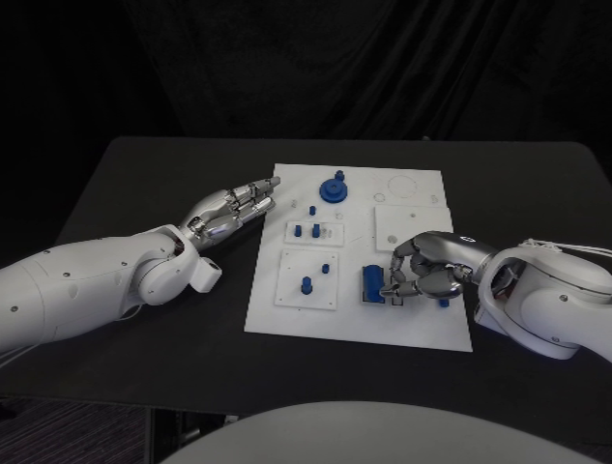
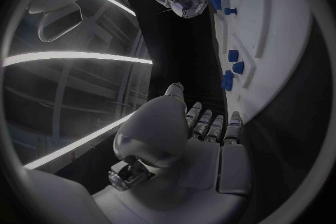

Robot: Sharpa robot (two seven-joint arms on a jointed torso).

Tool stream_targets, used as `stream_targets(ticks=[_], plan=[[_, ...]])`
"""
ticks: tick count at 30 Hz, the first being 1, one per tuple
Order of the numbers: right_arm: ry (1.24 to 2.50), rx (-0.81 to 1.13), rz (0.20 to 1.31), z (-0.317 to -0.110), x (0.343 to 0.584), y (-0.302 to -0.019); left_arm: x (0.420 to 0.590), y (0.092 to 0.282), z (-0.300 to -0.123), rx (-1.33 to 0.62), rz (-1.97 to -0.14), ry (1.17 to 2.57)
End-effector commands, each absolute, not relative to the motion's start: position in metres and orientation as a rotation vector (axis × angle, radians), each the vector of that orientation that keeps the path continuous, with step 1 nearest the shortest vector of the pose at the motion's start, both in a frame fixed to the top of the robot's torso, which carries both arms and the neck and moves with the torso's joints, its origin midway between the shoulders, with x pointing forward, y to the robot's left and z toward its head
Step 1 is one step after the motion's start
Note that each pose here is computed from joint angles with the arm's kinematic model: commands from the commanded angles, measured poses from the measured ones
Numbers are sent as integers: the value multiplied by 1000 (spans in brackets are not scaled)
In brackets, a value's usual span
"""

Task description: Assemble the parts on the task board

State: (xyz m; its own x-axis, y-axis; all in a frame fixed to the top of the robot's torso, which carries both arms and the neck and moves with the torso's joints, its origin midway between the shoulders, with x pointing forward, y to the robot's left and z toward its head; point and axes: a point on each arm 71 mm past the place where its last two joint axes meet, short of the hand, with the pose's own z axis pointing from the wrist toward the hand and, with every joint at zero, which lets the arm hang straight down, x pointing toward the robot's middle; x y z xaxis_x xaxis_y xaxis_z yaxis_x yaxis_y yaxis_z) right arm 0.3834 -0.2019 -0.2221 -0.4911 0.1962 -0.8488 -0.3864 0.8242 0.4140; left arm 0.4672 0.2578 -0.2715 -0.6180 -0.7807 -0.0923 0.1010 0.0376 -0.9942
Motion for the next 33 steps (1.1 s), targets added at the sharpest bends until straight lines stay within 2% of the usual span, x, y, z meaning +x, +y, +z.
stream_targets(ticks=[1, 24, 33], plan=[[1976, -150, 686, -224, 383, -201, 466, 257, -272, -695, -1682, 1639], [1979, -163, 702, -228, 384, -197, 466, 256, -272, -697, -1683, 1646], [1927, -122, 724, -219, 375, -202, 466, 258, -272, -697, -1679, 1642]])
